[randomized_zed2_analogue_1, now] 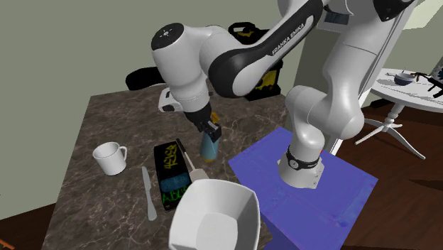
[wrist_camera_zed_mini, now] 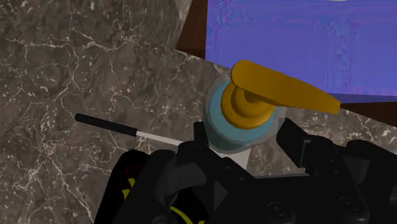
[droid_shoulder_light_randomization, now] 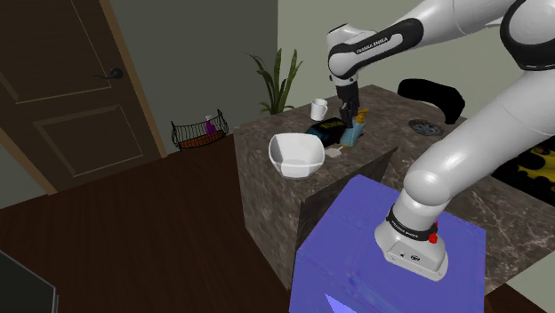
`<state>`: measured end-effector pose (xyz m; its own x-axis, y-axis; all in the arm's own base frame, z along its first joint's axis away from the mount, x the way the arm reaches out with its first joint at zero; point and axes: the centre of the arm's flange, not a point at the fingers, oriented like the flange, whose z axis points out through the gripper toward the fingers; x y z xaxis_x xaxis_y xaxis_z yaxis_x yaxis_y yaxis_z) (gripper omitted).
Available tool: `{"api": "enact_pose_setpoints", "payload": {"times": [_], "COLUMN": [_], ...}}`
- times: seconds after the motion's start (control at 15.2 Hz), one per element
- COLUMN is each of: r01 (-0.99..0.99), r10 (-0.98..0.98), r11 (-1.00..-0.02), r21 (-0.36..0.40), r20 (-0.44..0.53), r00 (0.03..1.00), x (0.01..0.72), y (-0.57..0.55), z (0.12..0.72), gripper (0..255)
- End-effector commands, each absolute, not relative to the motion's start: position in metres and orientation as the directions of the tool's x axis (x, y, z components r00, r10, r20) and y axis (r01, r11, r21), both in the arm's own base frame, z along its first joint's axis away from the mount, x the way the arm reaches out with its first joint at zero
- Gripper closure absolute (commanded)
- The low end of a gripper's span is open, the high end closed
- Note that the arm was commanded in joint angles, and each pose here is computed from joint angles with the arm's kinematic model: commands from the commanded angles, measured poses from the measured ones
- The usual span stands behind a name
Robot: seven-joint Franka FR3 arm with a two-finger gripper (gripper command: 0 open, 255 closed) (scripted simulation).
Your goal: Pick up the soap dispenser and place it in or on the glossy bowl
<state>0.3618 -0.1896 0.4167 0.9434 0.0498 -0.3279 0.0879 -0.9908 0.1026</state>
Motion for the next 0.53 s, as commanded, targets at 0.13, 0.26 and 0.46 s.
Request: {"api": "enact_pose_setpoints", "payload": {"times": [0.13, 0.26, 0.46], "r01": [0.088, 0.088, 0.088], "r10": [0.05, 0.05, 0.05], "r11": [-0.991, -0.991, -0.991], "r21": [0.102, 0.102, 0.102], "r20": [-0.328, -0.328, -0.328], "r00": [0.943, 0.943, 0.943], "x": [0.362, 0.362, 0.362], "y": [-0.19, -0.19, -0.19], "z": [0.439, 0.449, 0.465], "gripper": [255, 255, 255]}}
